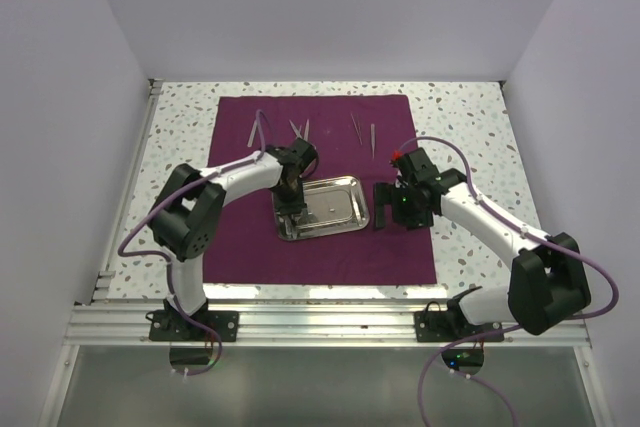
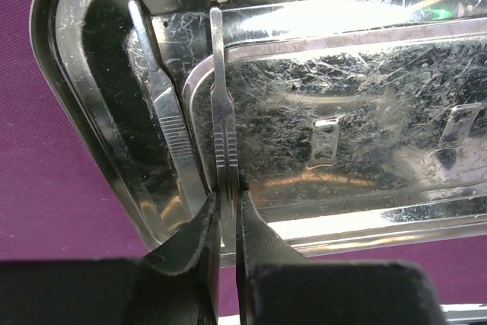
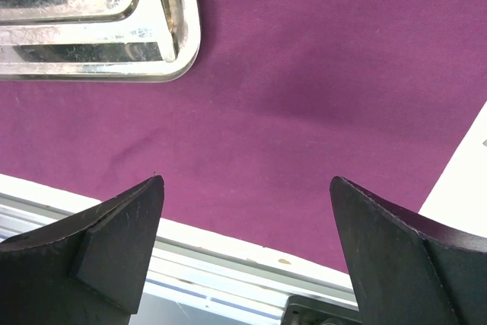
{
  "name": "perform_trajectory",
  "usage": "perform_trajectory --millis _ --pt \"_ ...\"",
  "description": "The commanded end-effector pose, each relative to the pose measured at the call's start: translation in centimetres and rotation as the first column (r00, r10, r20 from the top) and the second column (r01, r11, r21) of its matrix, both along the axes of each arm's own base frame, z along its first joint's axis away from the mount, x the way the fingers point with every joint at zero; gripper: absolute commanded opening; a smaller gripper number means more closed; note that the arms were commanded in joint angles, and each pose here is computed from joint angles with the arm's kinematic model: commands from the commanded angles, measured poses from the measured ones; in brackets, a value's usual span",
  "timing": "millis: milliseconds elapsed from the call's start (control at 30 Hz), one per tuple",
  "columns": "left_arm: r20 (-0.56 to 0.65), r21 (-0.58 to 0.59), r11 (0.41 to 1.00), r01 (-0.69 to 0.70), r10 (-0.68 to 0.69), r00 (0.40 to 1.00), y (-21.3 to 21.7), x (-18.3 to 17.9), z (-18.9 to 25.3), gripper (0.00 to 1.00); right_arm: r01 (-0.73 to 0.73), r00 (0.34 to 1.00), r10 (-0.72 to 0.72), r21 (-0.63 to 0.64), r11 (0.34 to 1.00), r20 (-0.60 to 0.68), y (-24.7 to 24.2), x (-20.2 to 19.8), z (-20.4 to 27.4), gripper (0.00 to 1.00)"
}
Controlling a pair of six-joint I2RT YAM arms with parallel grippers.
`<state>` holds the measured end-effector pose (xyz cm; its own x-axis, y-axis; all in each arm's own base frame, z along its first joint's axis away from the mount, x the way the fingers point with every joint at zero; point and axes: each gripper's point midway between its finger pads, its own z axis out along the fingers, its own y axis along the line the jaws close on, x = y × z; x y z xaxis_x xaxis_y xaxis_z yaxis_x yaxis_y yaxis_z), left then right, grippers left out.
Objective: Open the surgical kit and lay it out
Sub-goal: Pick up the medical item from the container.
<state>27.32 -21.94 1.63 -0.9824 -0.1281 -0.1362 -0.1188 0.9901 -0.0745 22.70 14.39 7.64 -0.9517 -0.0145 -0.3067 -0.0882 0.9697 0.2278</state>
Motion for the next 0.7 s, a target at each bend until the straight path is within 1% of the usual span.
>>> perform_trajectory --millis 0,33,67,100,167,200,333,467,667 --pt "0.038 0.039 0.999 0.014 -0.015 0.999 0.5 1.6 -1.9 0.08 0.003 0.999 -0.002 -0.013 1.000 0.037 -0.2 1.0 1.1 0.95" --pt "0.040 0.038 0.999 0.021 -0.023 0.999 0.4 1.6 -1.6 0.14 0.002 0.999 -0.002 -0.013 1.000 0.035 -0.2 1.0 1.1 0.95" --pt "0.040 0.037 0.999 0.026 -0.027 0.999 0.3 1.4 -1.2 0.26 0.003 0.999 -0.003 -0.012 1.000 0.035 -0.2 0.9 1.1 0.95" --pt "0.043 0.035 0.999 0.030 -0.032 0.999 0.2 1.4 -0.9 0.31 0.006 0.999 -0.005 -0.014 1.000 0.032 -0.3 0.8 1.0 0.95" --pt "0.032 0.037 0.998 0.045 -0.046 0.998 -0.1 0.9 -0.6 0.36 0.010 0.999 -0.009 -0.011 1.000 0.034 -0.3 0.8 0.9 0.94" --pt "0.029 0.037 0.998 0.047 -0.048 0.998 -0.2 0.7 -0.5 0.38 0.010 1.000 -0.010 -0.010 1.000 0.030 -0.3 0.7 0.9 0.95" --pt "0.009 0.046 0.997 0.067 -0.067 0.998 -0.5 -0.4 -0.9 0.38 0.010 1.000 -0.010 -0.003 1.000 0.026 -0.2 0.5 0.7 0.95" --pt "-0.018 0.040 0.996 0.075 -0.074 0.997 -0.6 -1.5 -1.2 0.33 0.008 1.000 -0.008 0.002 1.000 0.026 -0.2 0.5 0.8 0.95" --pt "-0.049 0.058 0.995 0.084 -0.082 0.995 -0.2 -3.7 -1.5 0.33 0.007 1.000 -0.007 -0.003 1.000 0.027 -0.4 0.0 0.7 0.95"
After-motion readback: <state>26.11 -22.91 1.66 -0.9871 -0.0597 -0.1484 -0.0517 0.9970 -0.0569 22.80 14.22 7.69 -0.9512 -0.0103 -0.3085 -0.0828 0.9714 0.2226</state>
